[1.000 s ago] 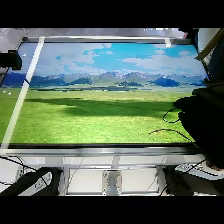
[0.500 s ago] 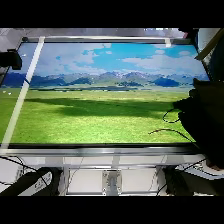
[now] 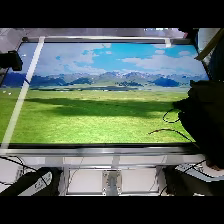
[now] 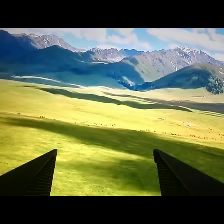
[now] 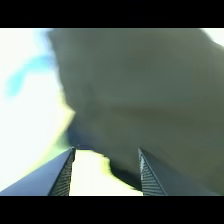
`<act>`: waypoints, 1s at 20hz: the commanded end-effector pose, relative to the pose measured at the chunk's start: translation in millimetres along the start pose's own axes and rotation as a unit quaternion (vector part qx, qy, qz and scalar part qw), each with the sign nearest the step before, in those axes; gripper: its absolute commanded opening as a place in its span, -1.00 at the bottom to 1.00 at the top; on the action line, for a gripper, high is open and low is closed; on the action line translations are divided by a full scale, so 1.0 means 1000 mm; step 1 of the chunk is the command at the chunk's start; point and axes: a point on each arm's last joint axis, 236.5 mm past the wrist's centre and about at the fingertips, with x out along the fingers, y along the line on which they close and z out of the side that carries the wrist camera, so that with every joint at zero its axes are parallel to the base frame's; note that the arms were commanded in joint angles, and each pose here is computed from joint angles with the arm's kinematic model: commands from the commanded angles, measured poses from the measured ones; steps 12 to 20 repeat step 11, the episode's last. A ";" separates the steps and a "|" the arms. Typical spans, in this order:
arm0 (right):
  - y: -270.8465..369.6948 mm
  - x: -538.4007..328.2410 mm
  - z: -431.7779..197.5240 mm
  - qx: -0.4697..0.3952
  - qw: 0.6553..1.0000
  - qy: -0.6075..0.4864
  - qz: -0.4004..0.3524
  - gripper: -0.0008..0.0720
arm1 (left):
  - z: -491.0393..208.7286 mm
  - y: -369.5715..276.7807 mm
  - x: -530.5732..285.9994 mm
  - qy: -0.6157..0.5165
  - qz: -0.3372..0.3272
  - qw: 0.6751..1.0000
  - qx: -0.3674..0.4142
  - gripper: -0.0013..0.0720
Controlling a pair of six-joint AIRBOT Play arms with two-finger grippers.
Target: Fold the clothes and pants, and hang the long-sleeved shirts on hangers.
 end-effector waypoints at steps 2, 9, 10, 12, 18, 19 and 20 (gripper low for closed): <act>0.190 -0.046 -0.033 -0.156 0.931 0.007 0.329 0.18 | -0.001 0.000 0.000 0.003 0.001 1.000 0.000 0.94; 0.232 -0.014 -0.094 -0.262 0.909 0.087 0.311 0.18 | -0.001 0.000 0.000 0.003 0.000 1.000 0.000 0.94; 0.234 -0.013 -0.099 -0.269 0.907 0.093 0.310 0.18 | -0.001 0.000 0.000 0.003 0.000 1.000 0.000 0.94; 0.237 -0.013 -0.104 -0.275 0.904 0.099 0.312 0.18 | -0.001 0.000 0.000 0.003 0.000 1.000 0.000 0.94; 0.237 -0.013 -0.104 -0.275 0.904 0.099 0.312 0.18 | -0.001 0.000 0.000 0.003 0.000 1.000 0.000 0.94; 0.237 -0.013 -0.104 -0.275 0.904 0.099 0.312 0.18 | -0.001 0.000 0.000 0.003 0.000 1.000 0.000 0.94; 0.237 -0.013 -0.104 -0.275 0.904 0.099 0.312 0.18 | -0.001 0.000 0.000 0.003 0.000 1.000 0.000 0.94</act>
